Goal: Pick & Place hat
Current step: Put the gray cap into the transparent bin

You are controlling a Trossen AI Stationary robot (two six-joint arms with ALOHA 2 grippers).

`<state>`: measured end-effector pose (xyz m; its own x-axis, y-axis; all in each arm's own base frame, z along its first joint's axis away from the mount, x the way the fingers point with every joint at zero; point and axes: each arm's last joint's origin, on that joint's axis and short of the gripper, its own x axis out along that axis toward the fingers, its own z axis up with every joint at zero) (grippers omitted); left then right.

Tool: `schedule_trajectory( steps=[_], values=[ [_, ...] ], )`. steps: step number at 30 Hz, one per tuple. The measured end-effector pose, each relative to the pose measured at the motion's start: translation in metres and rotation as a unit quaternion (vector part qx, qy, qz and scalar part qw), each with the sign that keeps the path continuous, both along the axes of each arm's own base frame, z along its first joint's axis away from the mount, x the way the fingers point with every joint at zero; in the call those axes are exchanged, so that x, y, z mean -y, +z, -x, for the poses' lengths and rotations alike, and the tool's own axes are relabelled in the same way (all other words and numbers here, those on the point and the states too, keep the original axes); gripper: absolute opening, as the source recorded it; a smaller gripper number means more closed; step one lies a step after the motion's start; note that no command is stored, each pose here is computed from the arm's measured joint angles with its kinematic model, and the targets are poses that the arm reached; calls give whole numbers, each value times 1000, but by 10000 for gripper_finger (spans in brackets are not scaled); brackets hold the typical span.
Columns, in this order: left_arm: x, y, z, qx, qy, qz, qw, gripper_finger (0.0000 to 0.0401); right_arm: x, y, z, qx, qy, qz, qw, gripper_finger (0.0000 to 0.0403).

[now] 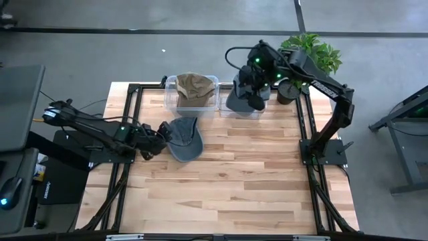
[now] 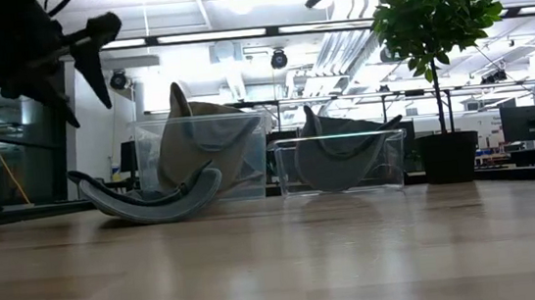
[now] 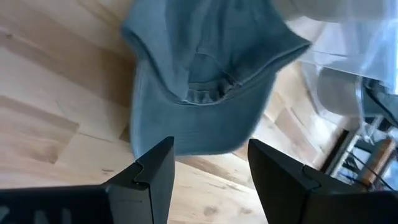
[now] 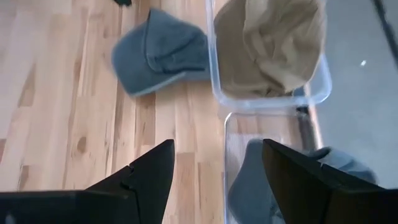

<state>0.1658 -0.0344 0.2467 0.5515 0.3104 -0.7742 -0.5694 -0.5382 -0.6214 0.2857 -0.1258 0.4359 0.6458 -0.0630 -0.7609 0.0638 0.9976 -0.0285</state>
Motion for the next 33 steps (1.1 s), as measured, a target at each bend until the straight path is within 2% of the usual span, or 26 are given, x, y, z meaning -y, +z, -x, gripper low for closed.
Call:
schedule_trajectory(
  steps=[5,12,20,25,33],
  values=[
    [5,-11,-13,-20,2,19,1000,182,1,-29,0,-12,-9,-12,1000,236],
    [11,-27,-29,-44,30,62,997,182,-8,-62,15,31,-22,-59,998,236],
    [12,-30,-30,-40,72,92,992,182,-21,-81,42,67,-54,-79,993,236],
    [10,-33,-25,-69,82,86,991,206,-25,-88,51,64,-64,-92,992,236],
    [-3,-45,-24,-134,117,40,983,255,-25,-94,50,61,-59,-90,992,236]
  ],
)
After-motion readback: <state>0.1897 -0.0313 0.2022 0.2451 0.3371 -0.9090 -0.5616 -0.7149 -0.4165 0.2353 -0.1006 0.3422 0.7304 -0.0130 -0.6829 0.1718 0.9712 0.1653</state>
